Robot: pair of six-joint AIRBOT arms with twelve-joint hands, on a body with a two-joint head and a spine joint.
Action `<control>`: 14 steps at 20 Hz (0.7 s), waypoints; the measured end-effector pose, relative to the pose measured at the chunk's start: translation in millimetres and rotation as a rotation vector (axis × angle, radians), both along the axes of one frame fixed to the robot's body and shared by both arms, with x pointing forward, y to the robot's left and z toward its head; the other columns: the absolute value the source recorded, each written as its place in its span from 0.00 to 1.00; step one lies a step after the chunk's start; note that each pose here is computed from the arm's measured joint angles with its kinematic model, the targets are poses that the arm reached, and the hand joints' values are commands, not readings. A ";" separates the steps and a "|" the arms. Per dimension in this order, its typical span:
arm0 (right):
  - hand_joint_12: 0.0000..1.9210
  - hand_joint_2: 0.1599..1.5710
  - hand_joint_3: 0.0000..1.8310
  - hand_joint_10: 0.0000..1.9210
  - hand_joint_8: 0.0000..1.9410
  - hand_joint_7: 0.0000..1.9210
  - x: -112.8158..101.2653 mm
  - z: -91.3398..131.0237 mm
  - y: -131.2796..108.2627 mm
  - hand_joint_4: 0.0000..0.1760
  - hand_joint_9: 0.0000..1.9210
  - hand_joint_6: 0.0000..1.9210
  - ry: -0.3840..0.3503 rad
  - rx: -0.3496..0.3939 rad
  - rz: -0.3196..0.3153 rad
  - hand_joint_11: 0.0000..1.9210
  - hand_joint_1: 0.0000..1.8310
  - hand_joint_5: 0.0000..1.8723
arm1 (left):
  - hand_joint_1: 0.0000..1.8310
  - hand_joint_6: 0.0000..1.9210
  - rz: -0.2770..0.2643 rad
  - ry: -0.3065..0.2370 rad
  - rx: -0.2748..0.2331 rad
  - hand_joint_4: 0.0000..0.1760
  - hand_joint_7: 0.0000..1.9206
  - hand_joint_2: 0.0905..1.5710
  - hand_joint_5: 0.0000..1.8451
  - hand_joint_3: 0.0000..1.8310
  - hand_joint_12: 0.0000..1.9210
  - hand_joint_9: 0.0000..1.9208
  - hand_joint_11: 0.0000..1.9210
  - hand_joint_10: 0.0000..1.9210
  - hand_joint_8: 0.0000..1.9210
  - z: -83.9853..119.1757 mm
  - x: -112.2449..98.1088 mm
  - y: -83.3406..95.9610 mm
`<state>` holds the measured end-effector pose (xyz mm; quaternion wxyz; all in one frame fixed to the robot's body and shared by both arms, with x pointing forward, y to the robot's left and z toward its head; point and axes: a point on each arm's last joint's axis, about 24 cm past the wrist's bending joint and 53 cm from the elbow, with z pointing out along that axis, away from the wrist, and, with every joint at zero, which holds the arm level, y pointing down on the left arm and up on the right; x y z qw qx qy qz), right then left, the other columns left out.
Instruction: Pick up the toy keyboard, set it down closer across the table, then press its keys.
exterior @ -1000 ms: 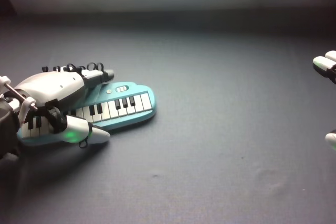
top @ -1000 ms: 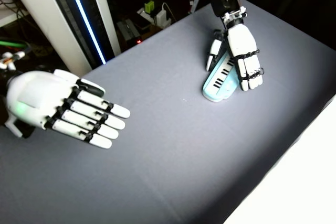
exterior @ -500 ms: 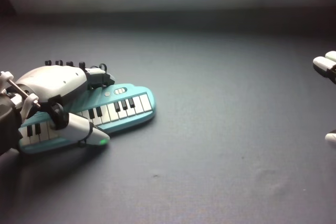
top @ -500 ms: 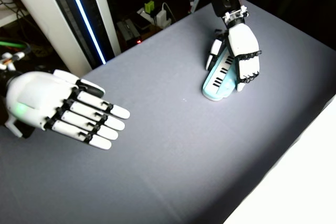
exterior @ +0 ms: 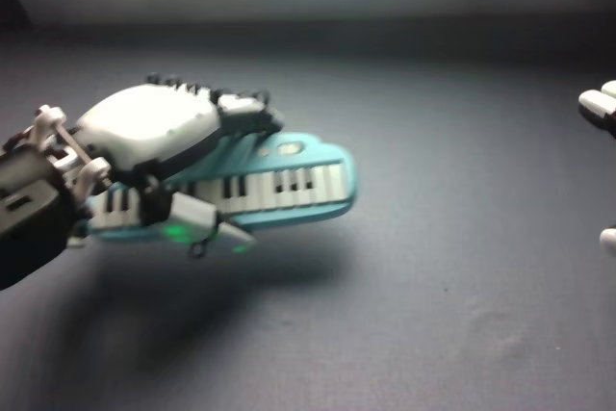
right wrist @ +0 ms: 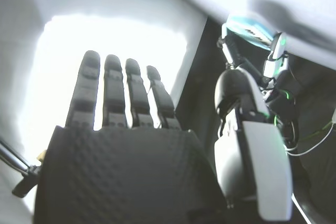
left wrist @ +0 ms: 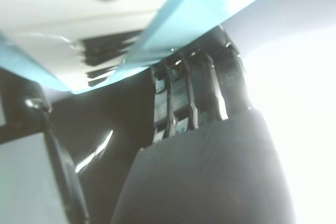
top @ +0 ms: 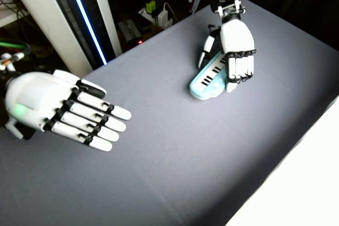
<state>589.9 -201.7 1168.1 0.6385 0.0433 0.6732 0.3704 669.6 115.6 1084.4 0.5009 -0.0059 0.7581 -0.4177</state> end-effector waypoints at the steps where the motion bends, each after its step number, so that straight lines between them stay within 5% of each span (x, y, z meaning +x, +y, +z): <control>1: 0.00 0.83 0.00 0.00 0.00 0.00 -0.2 3.1 -0.3 0.00 0.00 0.00 -0.008 0.013 0.000 0.00 0.07 0.00 | 0.71 0.34 -0.031 -0.016 -0.009 0.00 0.37 0.74 0.31 0.00 0.90 0.26 0.25 0.68 0.67 4.3 0.4 -15.0; 2: 0.00 0.83 0.01 0.00 0.00 0.00 -0.7 6.6 -0.1 0.00 0.00 0.00 -0.021 0.020 0.002 0.00 0.01 0.00 | 0.72 0.26 -0.067 -0.022 -0.024 0.00 0.39 0.75 0.33 0.00 0.88 0.30 0.30 0.67 0.70 6.5 1.6 -34.8; 3: 0.00 0.84 0.01 0.00 0.00 0.00 -1.5 10.4 0.4 0.00 0.00 0.00 -0.035 0.028 0.005 0.00 0.00 0.00 | 0.78 0.32 -0.111 -0.027 -0.033 0.00 0.34 0.76 0.30 0.00 0.91 0.38 0.35 0.76 0.73 7.5 3.3 -58.9; 5: 0.00 0.83 0.00 0.00 0.00 0.00 -4.1 19.6 3.8 0.08 0.00 0.00 -0.071 0.041 0.021 0.00 0.00 0.00 | 0.79 0.36 -0.204 -0.017 -0.026 0.00 0.32 0.77 0.29 0.00 0.89 0.36 0.30 0.81 0.77 2.9 -1.1 -110.0; 6: 0.00 0.83 0.00 0.00 0.00 0.00 -4.0 20.9 4.7 0.12 0.00 0.00 -0.074 0.043 0.024 0.00 0.00 0.00 | 0.72 0.26 -0.217 -0.015 -0.024 0.00 0.25 0.74 0.29 0.00 0.83 0.25 0.20 0.62 0.50 1.8 -2.2 -118.0; 7: 0.00 0.83 0.00 0.00 0.00 0.00 -4.4 21.9 5.1 0.12 0.00 0.00 -0.078 0.043 0.026 0.00 0.00 0.00 | 0.72 0.26 -0.235 -0.011 -0.020 0.00 0.25 0.74 0.29 0.00 0.83 0.25 0.20 0.62 0.50 -0.1 -3.6 -129.4; 8: 0.00 0.82 0.00 0.00 0.00 0.00 -4.4 24.3 6.2 0.12 0.00 0.00 -0.085 0.045 0.030 0.00 0.00 0.00 | 0.67 0.19 -0.250 0.003 -0.021 0.00 0.30 0.71 0.32 0.00 0.80 0.26 0.22 0.48 0.28 -4.3 -4.4 -142.5; 9: 0.00 0.82 0.00 0.00 0.00 0.00 -5.0 27.1 8.1 0.12 0.00 0.00 -0.095 0.047 0.037 0.00 0.00 0.00 | 0.66 0.18 -0.257 0.008 -0.018 0.00 0.32 0.71 0.32 0.00 0.79 0.27 0.23 0.46 0.23 -5.8 -3.0 -151.6; 10: 0.00 0.82 0.00 0.00 0.00 0.00 -5.9 28.7 9.3 0.16 0.00 0.00 -0.102 0.049 0.043 0.00 0.00 0.00 | 0.69 0.29 -0.259 0.016 -0.007 0.00 0.32 0.71 0.28 0.00 0.81 0.27 0.27 0.51 0.28 -8.2 -0.9 -160.2; 11: 0.00 0.82 0.00 0.00 0.00 0.00 -6.5 30.2 10.6 0.12 0.00 0.00 -0.107 0.050 0.048 0.00 0.00 0.00 | 0.65 0.27 -0.265 0.015 0.001 0.00 0.27 0.69 0.22 0.00 0.76 0.21 0.17 0.38 0.17 -8.6 -0.1 -166.7; 12: 0.00 0.81 0.00 0.00 0.00 0.00 -6.5 31.4 10.8 0.17 0.00 0.00 -0.111 0.053 0.049 0.00 0.00 0.00 | 0.55 0.11 -0.274 0.016 0.013 0.10 0.21 0.70 0.13 0.00 0.73 0.15 0.03 0.27 0.08 -11.2 -1.0 -173.8; 14: 0.00 0.81 0.00 0.00 0.00 0.00 -6.8 32.3 11.2 0.18 0.00 0.00 -0.115 0.054 0.051 0.00 0.00 0.00 | 0.52 0.01 -0.296 0.040 0.031 0.16 0.21 0.70 0.14 0.00 0.72 0.16 0.00 0.19 0.01 -23.1 -9.1 -189.1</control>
